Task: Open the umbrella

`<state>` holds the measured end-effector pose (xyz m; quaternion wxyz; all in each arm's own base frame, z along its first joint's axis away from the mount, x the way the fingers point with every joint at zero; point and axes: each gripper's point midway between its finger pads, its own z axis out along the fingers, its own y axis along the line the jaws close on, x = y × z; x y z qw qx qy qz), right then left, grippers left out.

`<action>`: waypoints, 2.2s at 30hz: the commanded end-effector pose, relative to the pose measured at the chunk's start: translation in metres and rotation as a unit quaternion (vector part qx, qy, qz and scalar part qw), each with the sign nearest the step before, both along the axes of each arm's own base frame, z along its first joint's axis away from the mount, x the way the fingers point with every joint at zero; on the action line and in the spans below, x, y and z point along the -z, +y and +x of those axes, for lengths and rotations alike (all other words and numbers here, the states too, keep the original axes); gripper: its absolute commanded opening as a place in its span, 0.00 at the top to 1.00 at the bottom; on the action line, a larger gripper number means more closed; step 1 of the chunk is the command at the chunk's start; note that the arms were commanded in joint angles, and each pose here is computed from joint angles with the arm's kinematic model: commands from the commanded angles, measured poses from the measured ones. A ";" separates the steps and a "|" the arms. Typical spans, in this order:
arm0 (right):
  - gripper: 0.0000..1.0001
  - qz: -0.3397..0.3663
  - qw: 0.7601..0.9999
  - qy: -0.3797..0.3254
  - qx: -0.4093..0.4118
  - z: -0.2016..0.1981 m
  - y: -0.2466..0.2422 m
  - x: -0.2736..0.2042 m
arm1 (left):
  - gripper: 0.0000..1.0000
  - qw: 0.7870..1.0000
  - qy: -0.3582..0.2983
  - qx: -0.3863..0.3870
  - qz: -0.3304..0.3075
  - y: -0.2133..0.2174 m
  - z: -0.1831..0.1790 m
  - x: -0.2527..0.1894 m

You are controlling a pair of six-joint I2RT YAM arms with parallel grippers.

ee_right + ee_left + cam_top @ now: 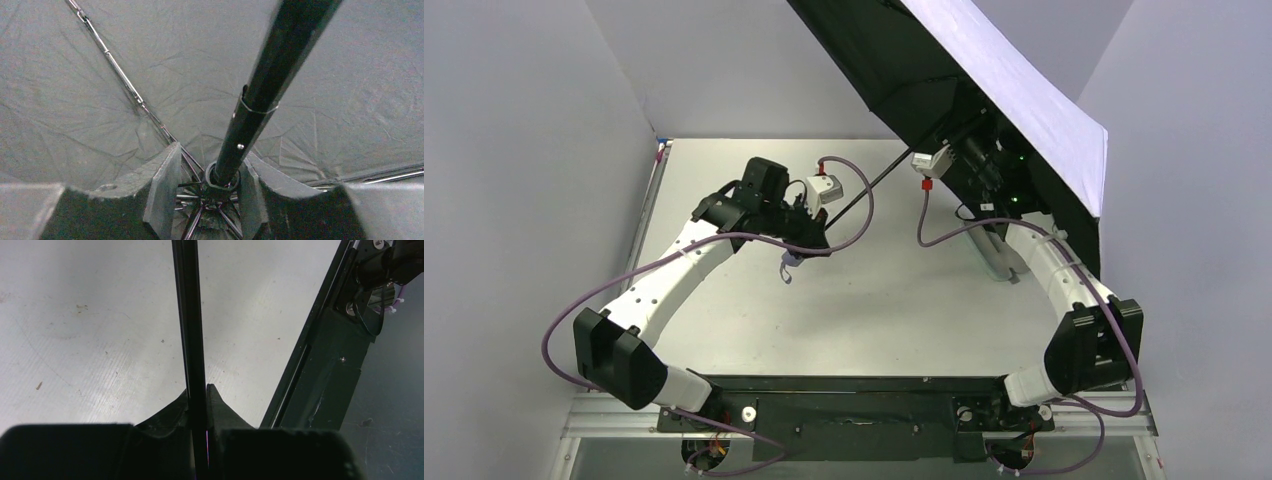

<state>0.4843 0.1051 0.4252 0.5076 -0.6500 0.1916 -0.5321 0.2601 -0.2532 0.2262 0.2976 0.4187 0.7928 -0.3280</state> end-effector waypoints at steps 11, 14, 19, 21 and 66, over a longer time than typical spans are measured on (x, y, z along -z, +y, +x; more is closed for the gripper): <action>0.44 -0.008 0.997 0.016 0.069 -0.023 -0.010 0.018 | 1.00 0.998 0.055 0.012 0.008 0.007 -0.025 0.000; 0.40 -0.015 0.998 0.025 0.056 -0.026 0.000 0.027 | 1.00 0.998 0.056 0.011 0.007 0.006 -0.024 0.000; 0.37 -0.016 0.999 0.034 0.037 -0.030 0.015 0.036 | 1.00 0.998 0.055 0.009 0.005 0.005 -0.023 -0.001; 0.37 -0.017 0.999 0.036 0.028 -0.034 0.021 0.040 | 1.00 0.999 0.054 0.007 0.006 0.005 -0.022 -0.001; 0.36 0.072 0.992 0.101 -0.002 -0.127 0.024 0.090 | 1.00 0.930 -0.149 -0.267 -0.205 0.053 0.031 -0.054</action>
